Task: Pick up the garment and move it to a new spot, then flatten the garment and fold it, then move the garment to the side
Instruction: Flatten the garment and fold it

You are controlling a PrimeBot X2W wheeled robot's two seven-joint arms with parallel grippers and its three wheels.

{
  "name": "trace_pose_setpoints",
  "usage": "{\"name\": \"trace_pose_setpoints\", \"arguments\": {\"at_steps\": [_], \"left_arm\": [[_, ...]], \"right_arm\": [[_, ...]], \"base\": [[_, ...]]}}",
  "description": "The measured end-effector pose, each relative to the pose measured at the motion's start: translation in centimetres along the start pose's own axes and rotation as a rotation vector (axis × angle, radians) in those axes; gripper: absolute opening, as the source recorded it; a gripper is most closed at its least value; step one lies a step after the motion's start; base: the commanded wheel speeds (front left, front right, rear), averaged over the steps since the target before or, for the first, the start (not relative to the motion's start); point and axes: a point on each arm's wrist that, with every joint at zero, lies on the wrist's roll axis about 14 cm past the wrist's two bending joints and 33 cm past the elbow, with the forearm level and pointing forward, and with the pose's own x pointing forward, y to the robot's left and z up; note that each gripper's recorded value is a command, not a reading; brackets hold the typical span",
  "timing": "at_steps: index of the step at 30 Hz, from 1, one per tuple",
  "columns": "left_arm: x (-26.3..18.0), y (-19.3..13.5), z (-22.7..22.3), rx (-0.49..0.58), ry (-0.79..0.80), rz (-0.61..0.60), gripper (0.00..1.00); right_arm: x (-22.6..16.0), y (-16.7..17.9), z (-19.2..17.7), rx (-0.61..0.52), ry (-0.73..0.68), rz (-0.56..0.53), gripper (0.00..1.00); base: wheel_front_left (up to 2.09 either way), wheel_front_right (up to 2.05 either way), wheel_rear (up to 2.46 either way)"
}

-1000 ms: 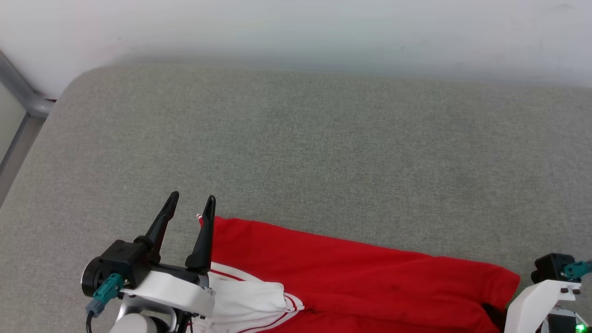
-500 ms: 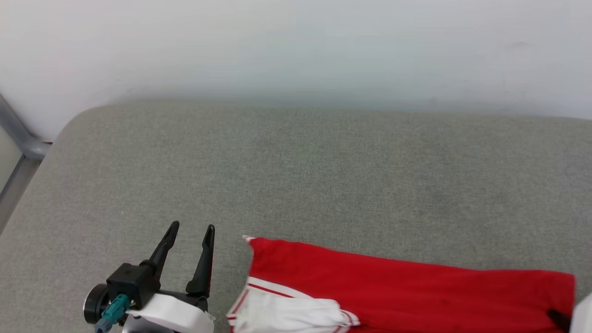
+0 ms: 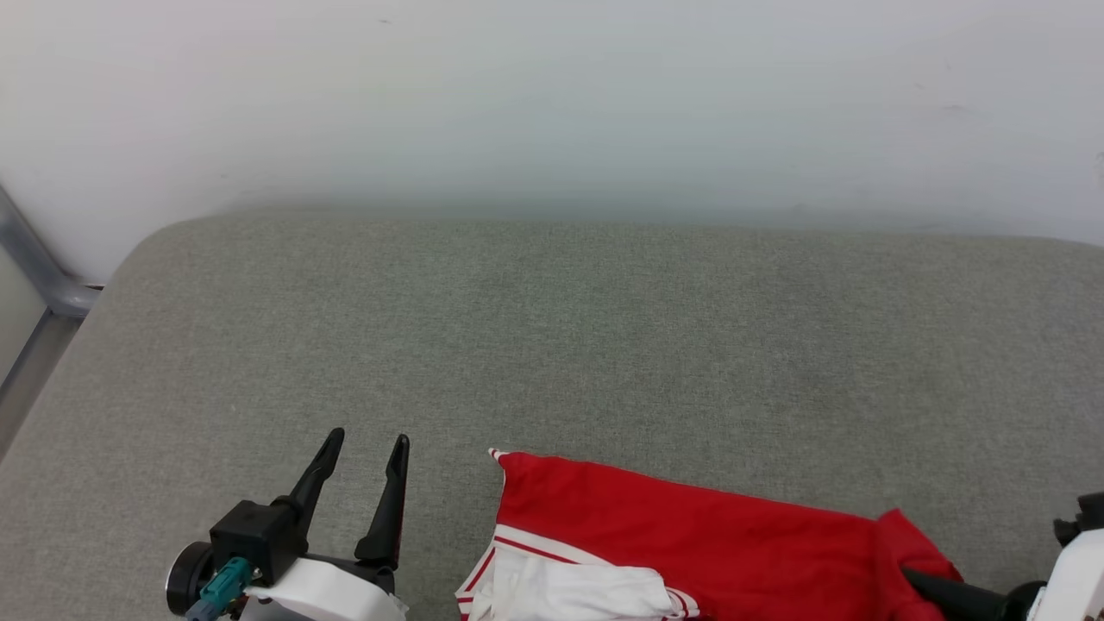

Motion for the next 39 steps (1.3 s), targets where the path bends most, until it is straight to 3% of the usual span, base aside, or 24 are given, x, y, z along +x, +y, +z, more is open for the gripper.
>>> {"name": "trace_pose_setpoints", "arguments": {"at_steps": [7,14,22,28,29,30,31,39], "left_arm": [[-0.3,0.4,-0.2,-0.006,0.016,0.013,1.0],[0.4,0.7,-0.4,-0.015,0.019,0.02,1.0],[1.0,2.1,-1.5,-0.029,0.045,0.064,1.0],[1.7,2.9,-2.4,-0.039,0.067,0.087,1.0],[1.8,3.0,-2.7,-0.043,0.073,0.09,1.0],[1.8,3.1,-2.9,-0.046,0.079,0.093,1.0],[1.7,3.2,-3.0,-0.047,0.083,0.097,1.0],[1.8,3.0,-2.5,-0.039,0.066,0.09,1.0]], "right_arm": [[2.6,5.7,-2.0,0.064,0.146,0.276,0.0],[7.2,11.2,-5.8,0.046,0.319,0.426,0.0],[11.5,15.5,-9.7,-0.007,0.466,0.497,0.0],[14.7,15.0,-11.0,-0.076,0.476,0.425,0.0],[15.0,14.9,-11.4,-0.08,0.487,0.417,0.12],[15.3,14.6,-11.7,-0.081,0.492,0.408,0.48],[15.5,14.4,-12.0,-0.086,0.495,0.397,1.0],[15.1,16.1,-11.4,-0.177,0.433,0.429,1.0]], "base": [[0.0,0.0,0.0],[0.0,0.0,0.0],[0.0,0.0,0.0],[0.0,0.0,0.0],[0.0,0.0,0.0],[0.0,0.0,0.0],[0.0,0.0,0.0],[0.0,0.0,0.0]]}}
